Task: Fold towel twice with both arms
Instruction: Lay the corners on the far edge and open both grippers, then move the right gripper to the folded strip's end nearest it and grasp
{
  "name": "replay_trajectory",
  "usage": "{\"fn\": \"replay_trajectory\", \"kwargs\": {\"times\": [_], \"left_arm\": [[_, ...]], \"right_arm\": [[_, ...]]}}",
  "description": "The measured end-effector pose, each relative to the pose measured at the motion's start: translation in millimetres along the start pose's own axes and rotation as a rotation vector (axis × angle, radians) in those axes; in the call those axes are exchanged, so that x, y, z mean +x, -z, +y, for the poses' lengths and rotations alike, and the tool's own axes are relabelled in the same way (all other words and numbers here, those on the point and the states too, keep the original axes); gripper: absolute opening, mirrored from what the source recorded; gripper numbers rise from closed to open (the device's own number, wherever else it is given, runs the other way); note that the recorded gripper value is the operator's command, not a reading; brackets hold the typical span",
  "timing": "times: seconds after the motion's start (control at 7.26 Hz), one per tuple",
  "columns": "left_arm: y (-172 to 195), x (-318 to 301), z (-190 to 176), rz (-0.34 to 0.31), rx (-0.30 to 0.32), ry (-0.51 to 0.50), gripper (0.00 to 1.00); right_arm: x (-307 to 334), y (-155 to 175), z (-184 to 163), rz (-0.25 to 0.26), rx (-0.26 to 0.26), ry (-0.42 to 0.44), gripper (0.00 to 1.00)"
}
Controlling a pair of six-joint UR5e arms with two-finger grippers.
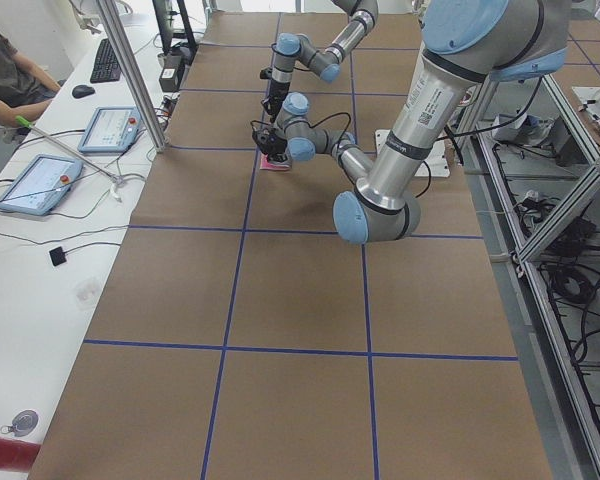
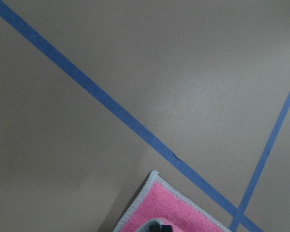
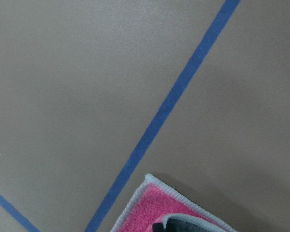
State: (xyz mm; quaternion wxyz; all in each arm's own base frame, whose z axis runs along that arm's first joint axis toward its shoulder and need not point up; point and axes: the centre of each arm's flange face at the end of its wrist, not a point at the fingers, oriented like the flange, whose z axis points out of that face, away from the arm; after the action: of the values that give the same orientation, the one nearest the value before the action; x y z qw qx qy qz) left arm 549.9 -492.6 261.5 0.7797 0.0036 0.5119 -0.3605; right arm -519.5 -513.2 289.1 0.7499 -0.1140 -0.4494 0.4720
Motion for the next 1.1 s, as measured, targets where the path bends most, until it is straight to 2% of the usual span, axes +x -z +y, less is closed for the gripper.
{"fn": "replay_trajectory", "kwargs": {"times": [0.41, 0.55, 0.83, 0.96, 1.1], "left_arm": [[-3, 6, -3, -0.001, 0.005, 0.004, 1.00], [1, 10, -10, -0.001, -0.009, 0.010, 1.00], [15, 19, -23, -0.007, -0.076, 0.022, 1.00], [24, 23, -26, 0.000, -0.096, 0.024, 1.00], [31, 25, -27, 0.006, -0.109, 0.024, 1.00]], "right_arm": [[-7, 4, 3, -0.010, -0.004, 0.002, 1.00], [-8, 5, 2, -0.013, -0.004, 0.001, 1.00], [-5, 7, 1, -0.025, -0.011, 0.003, 1.00], [2, 5, 0, -0.038, -0.023, 0.007, 0.98], [18, 1, 0, -0.040, -0.036, 0.011, 0.88]]}}
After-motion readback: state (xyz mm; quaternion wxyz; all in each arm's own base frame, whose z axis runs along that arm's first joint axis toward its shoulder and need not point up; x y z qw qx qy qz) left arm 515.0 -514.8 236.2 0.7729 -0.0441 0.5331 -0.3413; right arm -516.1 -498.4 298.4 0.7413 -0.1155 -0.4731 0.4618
